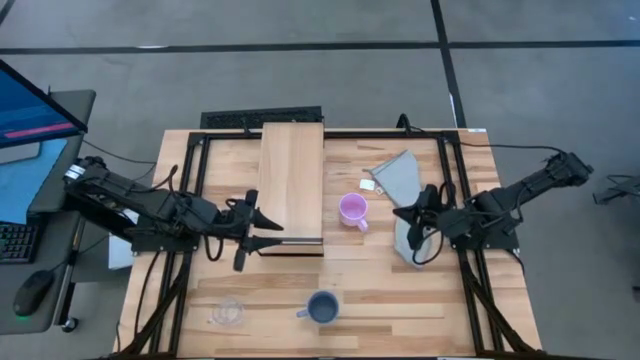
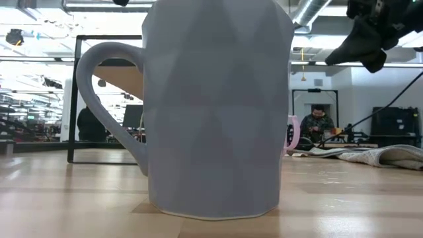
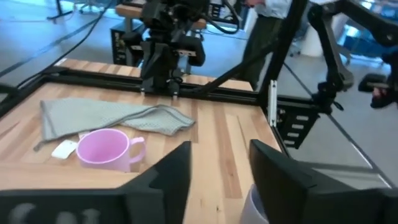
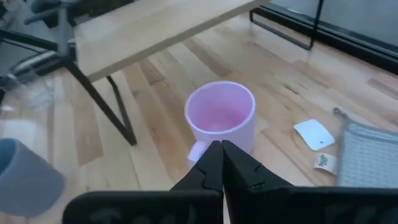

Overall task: Stack small to large cups/mugs on shelf
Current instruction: Put the blue mug on the shelf

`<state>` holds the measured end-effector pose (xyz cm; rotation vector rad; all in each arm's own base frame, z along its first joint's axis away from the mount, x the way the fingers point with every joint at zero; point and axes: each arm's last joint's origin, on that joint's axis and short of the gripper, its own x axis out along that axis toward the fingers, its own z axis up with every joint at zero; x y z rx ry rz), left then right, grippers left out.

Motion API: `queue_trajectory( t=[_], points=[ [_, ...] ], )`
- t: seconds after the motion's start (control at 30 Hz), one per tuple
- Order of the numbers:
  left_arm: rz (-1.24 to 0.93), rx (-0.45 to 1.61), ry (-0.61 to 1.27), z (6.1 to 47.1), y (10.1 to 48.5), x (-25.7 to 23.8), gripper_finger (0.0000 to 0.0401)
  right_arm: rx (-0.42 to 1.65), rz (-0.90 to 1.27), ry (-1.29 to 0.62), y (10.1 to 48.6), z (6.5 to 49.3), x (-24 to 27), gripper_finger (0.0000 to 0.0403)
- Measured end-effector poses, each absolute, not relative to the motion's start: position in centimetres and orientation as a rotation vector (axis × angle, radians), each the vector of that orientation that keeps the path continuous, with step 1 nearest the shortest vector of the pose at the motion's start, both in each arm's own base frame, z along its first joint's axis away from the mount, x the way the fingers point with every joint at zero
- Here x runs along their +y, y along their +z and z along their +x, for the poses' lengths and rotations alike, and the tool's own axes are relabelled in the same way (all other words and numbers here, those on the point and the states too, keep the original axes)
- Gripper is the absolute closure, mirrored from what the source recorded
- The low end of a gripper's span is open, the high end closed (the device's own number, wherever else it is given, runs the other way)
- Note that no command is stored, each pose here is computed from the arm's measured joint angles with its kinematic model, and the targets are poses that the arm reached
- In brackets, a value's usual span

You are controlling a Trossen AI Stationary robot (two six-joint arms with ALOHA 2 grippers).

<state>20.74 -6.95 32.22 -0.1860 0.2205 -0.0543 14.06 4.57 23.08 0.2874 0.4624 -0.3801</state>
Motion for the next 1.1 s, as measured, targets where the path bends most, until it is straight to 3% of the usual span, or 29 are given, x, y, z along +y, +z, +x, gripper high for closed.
queue_trajectory(
  t=[0.17, 0.37, 0.67, 0.93, 1.1],
  points=[
    [-0.321, 0.228, -0.056, 20.7, 32.2, -7.0, 0.0191, 0.465, 0.291, -0.400, 23.0, 14.1, 4.3, 0.0382],
    [-0.445, 0.262, -0.145, 20.7, 32.2, -7.3, 0.0172, 0.467, 0.291, -0.401, 23.0, 14.1, 4.2, 0.0382],
    [-0.244, 0.314, -0.106, 22.2, 31.9, -8.6, 0.0185, 0.468, 0.291, -0.401, 23.0, 14.1, 4.2, 0.0382],
    [-0.063, 0.574, -0.043, 25.0, 35.1, -10.6, 0.0204, 0.463, 0.316, -0.408, 23.0, 14.1, 4.2, 0.0384],
    [0.020, 0.770, 0.002, 27.9, 34.8, -12.1, 0.0211, 0.463, 0.316, -0.407, 23.0, 14.1, 4.2, 0.0383]
  ],
)
